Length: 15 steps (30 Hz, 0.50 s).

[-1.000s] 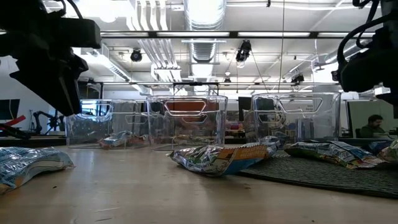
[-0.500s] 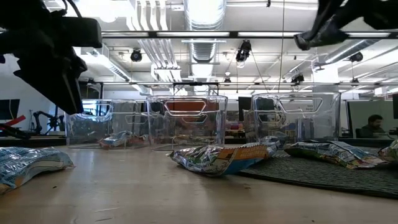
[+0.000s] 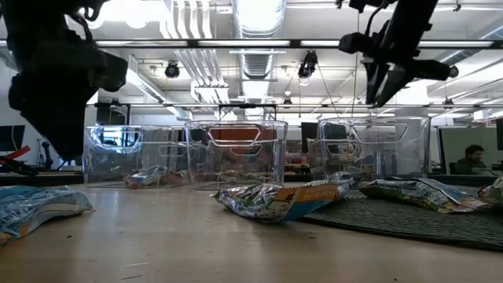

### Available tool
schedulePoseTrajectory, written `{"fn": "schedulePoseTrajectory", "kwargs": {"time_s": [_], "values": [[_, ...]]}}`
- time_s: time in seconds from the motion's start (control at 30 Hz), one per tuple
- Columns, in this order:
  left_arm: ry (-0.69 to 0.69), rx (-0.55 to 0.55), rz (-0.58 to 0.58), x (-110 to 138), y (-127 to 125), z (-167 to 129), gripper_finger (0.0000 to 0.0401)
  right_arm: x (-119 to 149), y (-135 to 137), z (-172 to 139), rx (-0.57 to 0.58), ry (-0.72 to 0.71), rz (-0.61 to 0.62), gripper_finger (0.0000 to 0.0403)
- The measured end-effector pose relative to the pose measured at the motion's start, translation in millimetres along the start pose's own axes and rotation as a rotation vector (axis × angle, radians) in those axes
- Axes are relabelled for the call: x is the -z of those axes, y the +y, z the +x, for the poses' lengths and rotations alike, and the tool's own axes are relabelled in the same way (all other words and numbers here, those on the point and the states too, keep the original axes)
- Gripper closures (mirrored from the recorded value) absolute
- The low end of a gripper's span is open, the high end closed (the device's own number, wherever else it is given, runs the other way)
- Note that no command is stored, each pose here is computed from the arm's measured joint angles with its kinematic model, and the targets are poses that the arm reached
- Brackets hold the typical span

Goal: Pick and place Granola Bars by type
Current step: Put the blue snack bar into the right transparent bin

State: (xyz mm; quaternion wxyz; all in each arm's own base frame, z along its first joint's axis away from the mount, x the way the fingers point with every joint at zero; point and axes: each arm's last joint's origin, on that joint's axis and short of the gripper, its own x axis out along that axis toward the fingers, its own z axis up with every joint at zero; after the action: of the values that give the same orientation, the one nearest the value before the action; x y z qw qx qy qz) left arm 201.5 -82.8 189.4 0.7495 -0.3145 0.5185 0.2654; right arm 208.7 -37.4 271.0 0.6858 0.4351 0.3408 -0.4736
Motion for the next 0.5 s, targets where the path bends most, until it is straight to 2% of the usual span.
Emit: {"fn": "schedulePoseTrajectory", "kwargs": {"time_s": [0.13, 0.27, 0.5], "values": [[0.001, 0.014, -0.071, 3.3, -2.1, -1.0, 0.0248, -2.3, 0.8, 1.3, -0.006, -0.022, -0.027, 0.0246], [0.022, 0.026, -0.091, 5.7, -3.2, -1.5, 0.0248, -0.9, 0.2, -2.7, -0.011, -0.055, -0.053, 0.0201], [0.048, 0.041, -0.129, 6.1, -4.2, -1.9, 0.0248, -0.7, -1.2, -7.2, -0.027, -0.064, -0.130, 0.0166]]}}
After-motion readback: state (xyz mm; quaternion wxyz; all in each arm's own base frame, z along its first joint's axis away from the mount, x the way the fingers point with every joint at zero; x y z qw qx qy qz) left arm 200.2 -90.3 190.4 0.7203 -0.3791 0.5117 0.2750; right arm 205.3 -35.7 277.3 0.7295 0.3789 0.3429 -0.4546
